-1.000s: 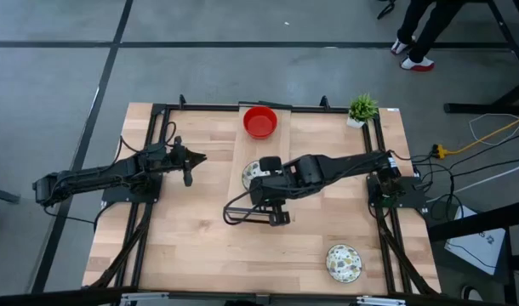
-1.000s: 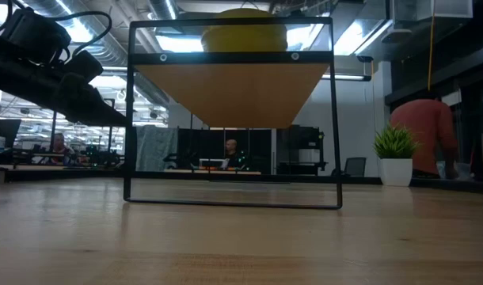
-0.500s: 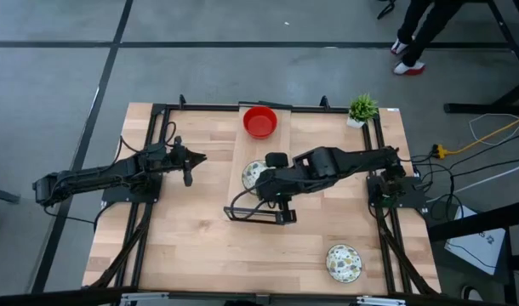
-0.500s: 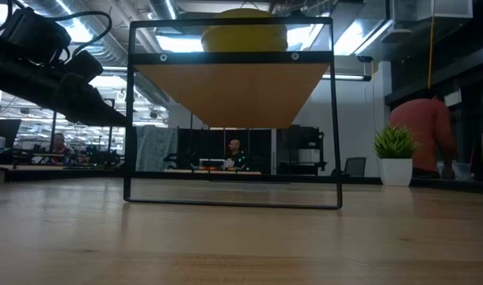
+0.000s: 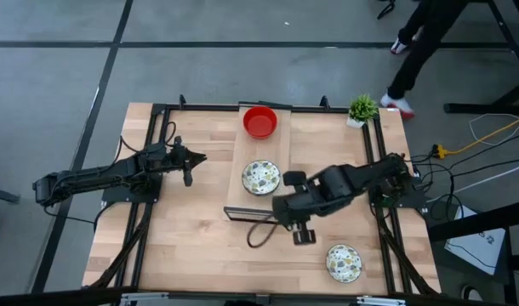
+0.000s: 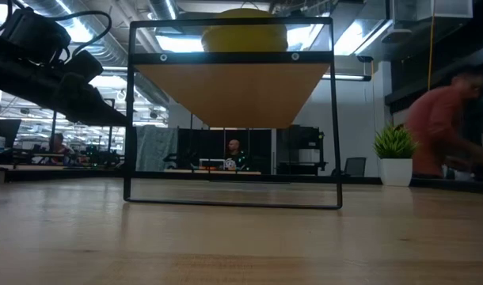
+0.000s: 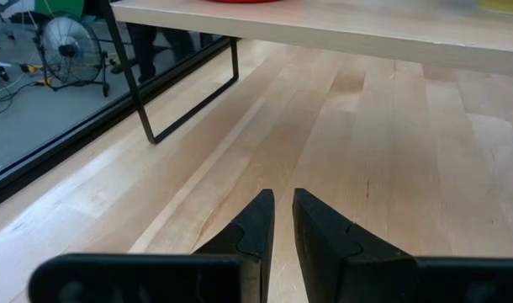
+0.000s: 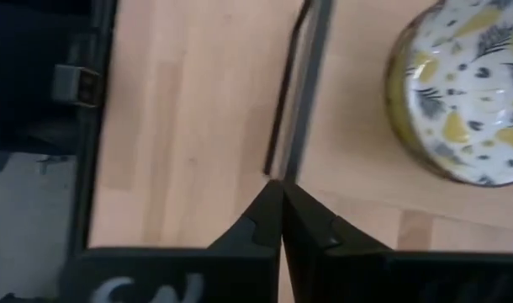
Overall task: Pick & Place Mini bowls
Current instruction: Stack the white bowl on top of the white bowls on the shelf
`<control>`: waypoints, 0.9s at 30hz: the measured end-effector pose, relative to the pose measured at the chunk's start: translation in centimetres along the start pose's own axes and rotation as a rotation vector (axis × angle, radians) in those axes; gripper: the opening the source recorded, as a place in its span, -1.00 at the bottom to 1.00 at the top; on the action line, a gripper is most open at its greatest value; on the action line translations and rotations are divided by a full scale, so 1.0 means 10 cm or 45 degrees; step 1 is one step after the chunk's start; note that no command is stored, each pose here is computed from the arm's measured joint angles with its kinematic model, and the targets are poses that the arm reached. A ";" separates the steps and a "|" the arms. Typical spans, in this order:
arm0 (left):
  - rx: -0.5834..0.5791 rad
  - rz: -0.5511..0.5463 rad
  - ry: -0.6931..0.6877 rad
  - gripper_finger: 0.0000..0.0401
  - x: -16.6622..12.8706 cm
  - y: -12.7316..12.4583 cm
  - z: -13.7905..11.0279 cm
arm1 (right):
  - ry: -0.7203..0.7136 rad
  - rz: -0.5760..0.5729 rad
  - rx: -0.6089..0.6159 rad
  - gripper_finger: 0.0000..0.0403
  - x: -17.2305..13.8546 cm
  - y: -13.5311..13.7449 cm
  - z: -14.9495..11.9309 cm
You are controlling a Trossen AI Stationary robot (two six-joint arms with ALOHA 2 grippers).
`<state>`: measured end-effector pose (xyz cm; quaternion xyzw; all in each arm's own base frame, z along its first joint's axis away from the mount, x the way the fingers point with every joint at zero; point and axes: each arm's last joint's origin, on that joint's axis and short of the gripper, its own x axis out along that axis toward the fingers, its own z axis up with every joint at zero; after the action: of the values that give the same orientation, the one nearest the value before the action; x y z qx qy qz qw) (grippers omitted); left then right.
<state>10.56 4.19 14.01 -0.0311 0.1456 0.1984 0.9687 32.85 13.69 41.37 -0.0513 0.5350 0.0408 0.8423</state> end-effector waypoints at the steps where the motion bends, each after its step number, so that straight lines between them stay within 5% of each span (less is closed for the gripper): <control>1: 0.000 0.001 0.000 -0.79 0.00 0.00 0.00 | -0.009 0.009 0.002 -0.97 -0.04 0.04 -0.02; 15: 0.000 0.001 -0.003 -0.79 0.00 0.00 0.00 | -0.071 0.102 0.187 -0.91 -0.35 0.38 -0.23; 27: 0.000 0.001 -0.004 -0.79 0.00 0.00 0.00 | -0.122 0.084 0.149 -0.98 -0.47 0.47 -0.31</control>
<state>10.57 4.19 14.04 -0.0309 0.1442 0.1988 0.9689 27.47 17.90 44.14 0.0176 0.4969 0.0396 0.8668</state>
